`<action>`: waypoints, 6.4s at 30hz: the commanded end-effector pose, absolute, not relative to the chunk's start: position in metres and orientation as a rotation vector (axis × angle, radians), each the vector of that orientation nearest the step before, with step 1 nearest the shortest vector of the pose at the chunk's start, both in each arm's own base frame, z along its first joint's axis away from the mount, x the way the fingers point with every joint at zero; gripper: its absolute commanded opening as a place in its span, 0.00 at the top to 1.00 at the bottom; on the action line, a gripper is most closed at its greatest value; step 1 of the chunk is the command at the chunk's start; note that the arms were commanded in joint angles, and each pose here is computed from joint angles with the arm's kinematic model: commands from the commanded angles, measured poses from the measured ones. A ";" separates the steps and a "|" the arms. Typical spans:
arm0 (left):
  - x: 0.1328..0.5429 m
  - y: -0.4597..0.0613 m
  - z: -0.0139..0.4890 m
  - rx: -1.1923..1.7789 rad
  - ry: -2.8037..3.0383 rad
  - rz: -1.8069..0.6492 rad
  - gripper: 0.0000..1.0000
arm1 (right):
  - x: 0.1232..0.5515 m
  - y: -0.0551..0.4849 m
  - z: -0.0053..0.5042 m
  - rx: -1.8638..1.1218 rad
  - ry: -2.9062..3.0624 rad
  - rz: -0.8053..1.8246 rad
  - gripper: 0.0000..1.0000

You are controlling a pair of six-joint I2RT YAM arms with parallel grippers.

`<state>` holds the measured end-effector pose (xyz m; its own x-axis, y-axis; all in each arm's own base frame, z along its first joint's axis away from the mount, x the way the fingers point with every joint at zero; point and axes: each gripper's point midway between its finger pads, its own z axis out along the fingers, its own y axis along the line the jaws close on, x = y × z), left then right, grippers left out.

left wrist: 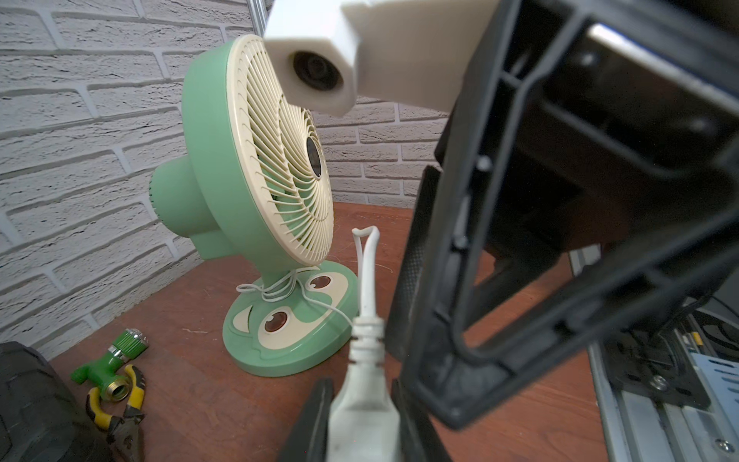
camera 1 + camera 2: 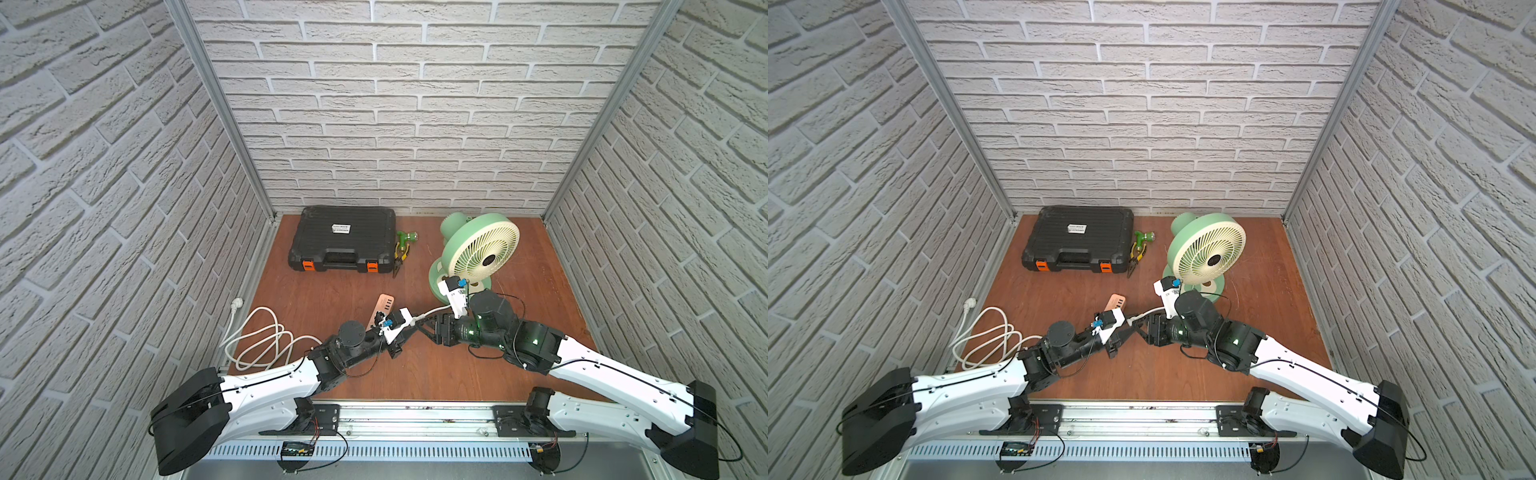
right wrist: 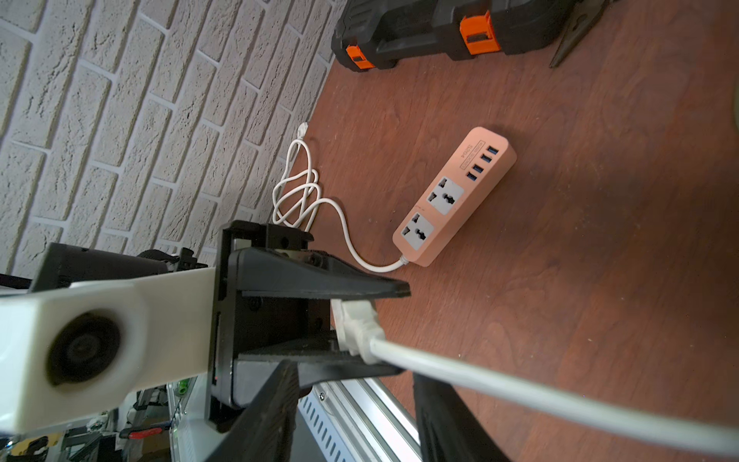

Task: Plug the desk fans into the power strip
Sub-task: Pick up the plug from the center of the board, then move the socket to the center of the board, then insert the plug into the socket.

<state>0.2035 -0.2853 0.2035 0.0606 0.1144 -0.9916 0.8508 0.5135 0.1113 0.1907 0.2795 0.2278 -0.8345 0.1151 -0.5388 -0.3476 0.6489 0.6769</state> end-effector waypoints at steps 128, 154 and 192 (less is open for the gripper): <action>0.254 -0.204 0.031 -0.061 2.509 -0.100 0.32 | 0.235 0.257 0.189 0.013 2.336 0.489 0.97; 0.255 -0.203 0.074 -0.080 2.438 -0.098 0.16 | 0.239 0.241 0.189 0.175 2.331 0.482 0.97; 0.261 -0.166 0.014 -0.385 2.460 -0.562 1.00 | 0.255 0.344 0.136 0.056 2.548 0.400 0.97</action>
